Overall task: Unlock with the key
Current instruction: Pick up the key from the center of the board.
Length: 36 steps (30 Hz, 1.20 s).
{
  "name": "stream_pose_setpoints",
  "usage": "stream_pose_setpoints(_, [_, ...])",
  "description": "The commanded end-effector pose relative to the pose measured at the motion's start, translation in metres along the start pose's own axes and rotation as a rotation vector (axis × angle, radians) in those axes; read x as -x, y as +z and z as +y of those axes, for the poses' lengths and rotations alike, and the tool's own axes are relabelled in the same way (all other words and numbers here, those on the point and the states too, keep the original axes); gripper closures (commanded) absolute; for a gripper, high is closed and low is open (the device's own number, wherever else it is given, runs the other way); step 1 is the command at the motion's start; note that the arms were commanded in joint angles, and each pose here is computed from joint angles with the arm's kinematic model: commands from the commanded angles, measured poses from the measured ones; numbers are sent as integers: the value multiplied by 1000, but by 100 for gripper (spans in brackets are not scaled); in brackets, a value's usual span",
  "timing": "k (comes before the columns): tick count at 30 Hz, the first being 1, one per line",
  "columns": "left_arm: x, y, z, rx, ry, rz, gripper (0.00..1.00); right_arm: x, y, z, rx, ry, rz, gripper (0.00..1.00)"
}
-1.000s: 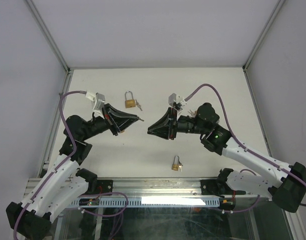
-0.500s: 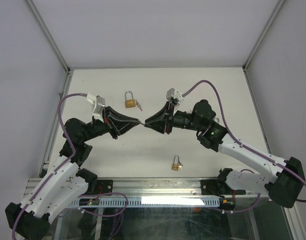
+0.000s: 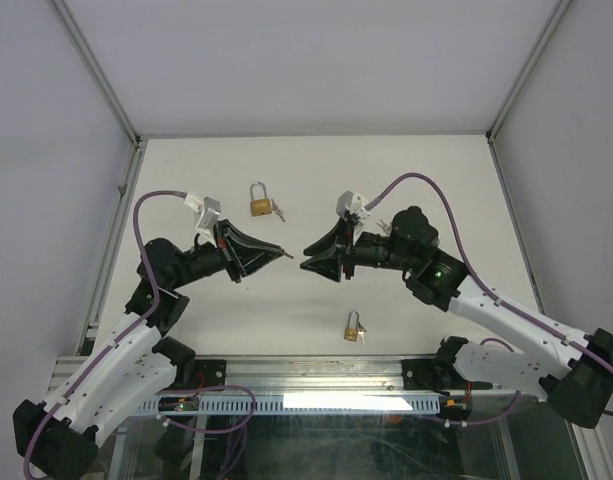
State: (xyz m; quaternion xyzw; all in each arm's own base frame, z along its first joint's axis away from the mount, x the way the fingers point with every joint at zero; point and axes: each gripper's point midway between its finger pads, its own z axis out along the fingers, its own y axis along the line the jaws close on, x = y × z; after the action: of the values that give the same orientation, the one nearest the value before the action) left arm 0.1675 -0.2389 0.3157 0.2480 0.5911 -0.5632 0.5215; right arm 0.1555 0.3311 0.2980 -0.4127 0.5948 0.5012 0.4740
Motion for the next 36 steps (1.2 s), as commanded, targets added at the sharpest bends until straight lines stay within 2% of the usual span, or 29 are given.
stream_pose_setpoints(1, [-26, 1, 18, 65, -135, 51, 100, -17, -24, 17, 45, -90, 39, 60])
stream_pose_setpoints(4, [-35, 3, 12, 17, -125, 74, 100, -20, -36, 37, 139, -160, 14, 59])
stream_pose_setpoints(7, [-38, 7, -4, -56, -152, 78, 100, -10, -41, 39, 141, -304, -96, 57])
stream_pose_setpoints(12, [-35, 7, -34, -183, -121, 64, 100, -3, -44, 32, 106, -728, -345, 49])
stream_pose_setpoints(16, [-28, 5, -44, -229, -79, 38, 100, -1, -34, 26, 104, -943, -399, 48])
stream_pose_setpoints(19, [-28, 4, -47, -245, -74, 42, 100, 10, -32, 33, 114, -1012, -484, 48])
stream_pose_setpoints(24, [-26, 7, -46, -249, -72, 45, 100, 20, -33, 35, 64, -1084, -549, 46])
stream_pose_setpoints(30, [-20, 14, -44, -238, -90, 48, 100, 23, -28, 43, 92, -1151, -563, 45])
stream_pose_setpoints(36, [-21, 18, -44, -248, -82, 70, 100, 17, -22, 43, 110, -1178, -533, 51])
